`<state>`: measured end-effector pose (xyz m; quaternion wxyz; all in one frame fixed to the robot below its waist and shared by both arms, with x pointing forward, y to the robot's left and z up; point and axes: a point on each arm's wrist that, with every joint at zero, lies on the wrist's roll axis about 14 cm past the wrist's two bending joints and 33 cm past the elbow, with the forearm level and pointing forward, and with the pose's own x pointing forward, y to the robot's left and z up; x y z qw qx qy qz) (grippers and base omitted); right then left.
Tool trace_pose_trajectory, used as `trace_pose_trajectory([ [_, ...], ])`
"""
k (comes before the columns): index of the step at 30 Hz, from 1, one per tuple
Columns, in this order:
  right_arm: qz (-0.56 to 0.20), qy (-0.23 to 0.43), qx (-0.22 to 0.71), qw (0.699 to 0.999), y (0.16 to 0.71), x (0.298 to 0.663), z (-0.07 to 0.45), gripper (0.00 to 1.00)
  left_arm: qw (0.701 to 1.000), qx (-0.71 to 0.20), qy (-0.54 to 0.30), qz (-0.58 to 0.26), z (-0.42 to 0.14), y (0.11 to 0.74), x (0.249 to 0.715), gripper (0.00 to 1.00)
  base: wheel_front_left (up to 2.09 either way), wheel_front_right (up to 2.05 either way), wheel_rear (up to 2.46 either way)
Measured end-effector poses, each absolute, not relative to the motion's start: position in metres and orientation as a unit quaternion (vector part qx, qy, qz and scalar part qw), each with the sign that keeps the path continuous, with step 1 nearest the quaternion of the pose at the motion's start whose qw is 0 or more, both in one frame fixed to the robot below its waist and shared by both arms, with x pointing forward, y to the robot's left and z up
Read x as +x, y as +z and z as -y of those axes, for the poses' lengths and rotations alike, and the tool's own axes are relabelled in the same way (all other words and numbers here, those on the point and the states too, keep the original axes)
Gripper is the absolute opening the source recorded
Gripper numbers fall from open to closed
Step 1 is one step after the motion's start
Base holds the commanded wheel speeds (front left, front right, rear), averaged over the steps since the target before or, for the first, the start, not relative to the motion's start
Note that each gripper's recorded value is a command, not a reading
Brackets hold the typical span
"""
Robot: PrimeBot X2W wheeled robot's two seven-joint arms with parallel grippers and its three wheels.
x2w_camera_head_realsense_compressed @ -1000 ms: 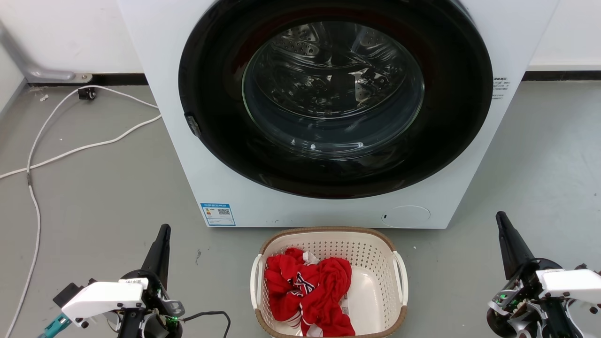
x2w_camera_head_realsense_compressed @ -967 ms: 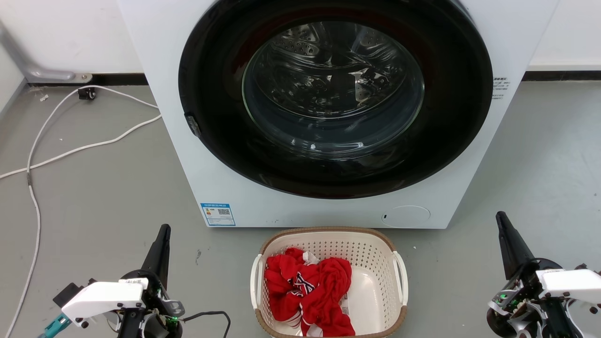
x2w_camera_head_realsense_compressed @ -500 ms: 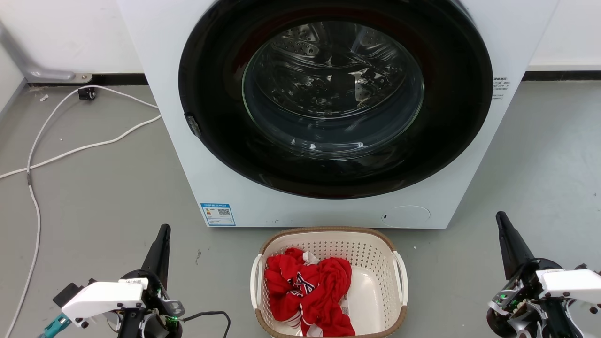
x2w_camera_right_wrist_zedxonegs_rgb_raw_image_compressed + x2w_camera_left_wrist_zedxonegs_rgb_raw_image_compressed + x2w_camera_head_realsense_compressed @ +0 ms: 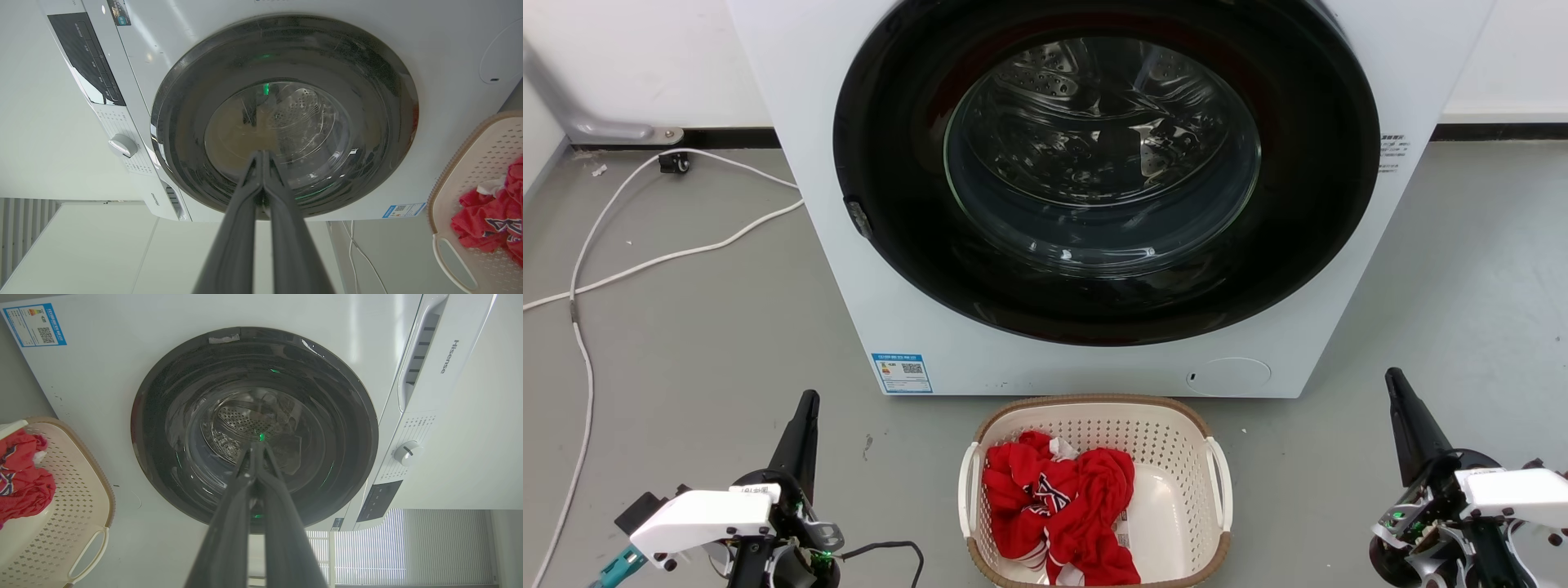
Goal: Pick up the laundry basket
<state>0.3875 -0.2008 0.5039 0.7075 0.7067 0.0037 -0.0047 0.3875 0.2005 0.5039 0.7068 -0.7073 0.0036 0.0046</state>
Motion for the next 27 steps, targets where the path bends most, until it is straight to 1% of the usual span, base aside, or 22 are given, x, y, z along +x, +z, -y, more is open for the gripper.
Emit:
trace_pose_trajectory([
  [11,-0.004,-0.004,0.707,0.708,0.504,0.387,0.201,0.00,0.707,-0.707,0.005,-0.004,-0.201,0.504,0.387,0.00,0.00,0.00,0.00],
  [12,-0.004,-0.004,0.707,0.708,0.504,0.387,0.201,1.00,0.707,-0.707,0.005,-0.004,-0.201,0.504,0.387,1.00,0.00,0.00,0.00],
  [17,-0.024,-0.028,0.708,0.705,0.483,0.378,0.201,1.00,0.703,-0.710,0.027,-0.027,-0.198,0.482,0.378,1.00,0.00,0.00,0.00],
  [20,-0.022,-0.031,0.706,0.707,0.483,0.377,0.201,1.00,0.705,-0.709,0.026,-0.026,-0.195,0.483,0.378,1.00,0.00,0.00,0.00],
  [24,-0.019,-0.030,0.694,0.719,0.485,0.377,0.199,1.00,0.715,-0.698,0.019,-0.025,-0.190,0.487,0.379,1.00,0.00,0.00,0.00],
  [27,-0.016,-0.028,0.676,0.736,0.487,0.377,0.199,1.00,0.730,-0.683,0.014,-0.025,-0.186,0.489,0.380,1.00,0.00,0.00,0.00],
])
